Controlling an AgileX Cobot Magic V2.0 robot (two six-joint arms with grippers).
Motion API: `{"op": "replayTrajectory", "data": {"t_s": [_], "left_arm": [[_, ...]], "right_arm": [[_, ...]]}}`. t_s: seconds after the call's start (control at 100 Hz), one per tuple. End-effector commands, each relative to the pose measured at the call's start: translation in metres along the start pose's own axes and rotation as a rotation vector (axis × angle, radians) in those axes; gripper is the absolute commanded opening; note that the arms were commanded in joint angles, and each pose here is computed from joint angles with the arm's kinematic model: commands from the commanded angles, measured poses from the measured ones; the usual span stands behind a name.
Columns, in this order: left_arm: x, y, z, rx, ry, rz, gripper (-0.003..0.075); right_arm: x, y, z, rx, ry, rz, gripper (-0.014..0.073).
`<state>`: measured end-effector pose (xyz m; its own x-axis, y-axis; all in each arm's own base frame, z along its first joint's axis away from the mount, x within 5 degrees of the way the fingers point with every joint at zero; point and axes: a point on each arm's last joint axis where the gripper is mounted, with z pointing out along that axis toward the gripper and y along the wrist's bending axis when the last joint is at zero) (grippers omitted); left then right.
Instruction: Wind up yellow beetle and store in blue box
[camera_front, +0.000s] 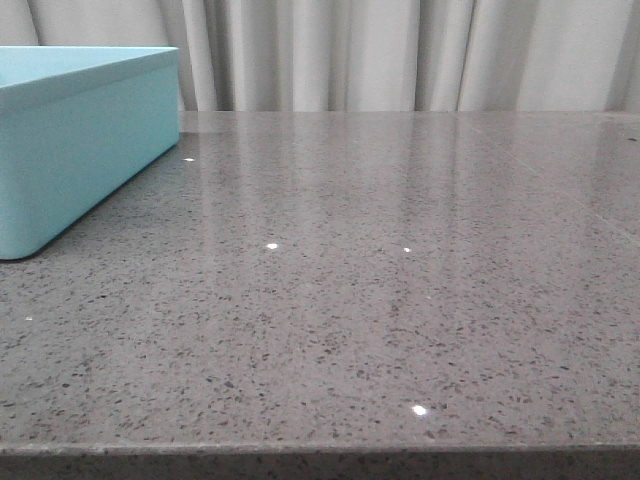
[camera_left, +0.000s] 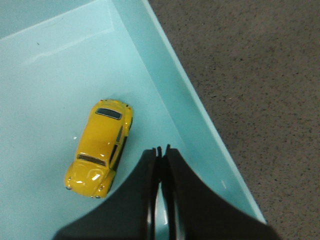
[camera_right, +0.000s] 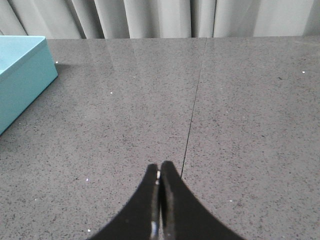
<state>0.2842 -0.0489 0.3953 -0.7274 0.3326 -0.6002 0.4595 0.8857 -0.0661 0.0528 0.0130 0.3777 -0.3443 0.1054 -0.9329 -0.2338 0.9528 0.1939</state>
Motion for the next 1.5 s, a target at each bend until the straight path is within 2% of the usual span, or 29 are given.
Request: {"op": "replayTrajectory", "data": {"t_s": [0.0, 0.29, 0.59, 0.77, 1.0, 1.49], "left_arm": [[0.007, -0.014, -0.028, -0.008, -0.177, -0.024, -0.0019], [0.088, -0.04, -0.039, -0.038, -0.271, -0.066, -0.0019], [0.178, -0.07, -0.048, -0.05, -0.371, -0.063, -0.0019], [0.216, -0.085, -0.056, -0.047, -0.478, -0.046, -0.0019], [0.242, -0.098, -0.067, -0.051, -0.56, -0.001, -0.0019], [0.245, -0.099, -0.068, -0.054, -0.573, 0.003, -0.0019]], "right_arm": [[-0.006, -0.001, -0.007, -0.004, -0.096, -0.038, -0.0067], [0.025, -0.011, -0.014, 0.015, -0.119, -0.087, -0.0067], [0.04, -0.016, -0.022, 0.004, -0.236, -0.115, -0.0067], [0.048, -0.017, -0.019, -0.005, -0.251, -0.118, -0.0067], [0.049, -0.017, -0.018, 0.001, -0.236, -0.118, -0.0067], [0.049, -0.017, -0.018, 0.001, -0.235, -0.117, -0.0067]]}}
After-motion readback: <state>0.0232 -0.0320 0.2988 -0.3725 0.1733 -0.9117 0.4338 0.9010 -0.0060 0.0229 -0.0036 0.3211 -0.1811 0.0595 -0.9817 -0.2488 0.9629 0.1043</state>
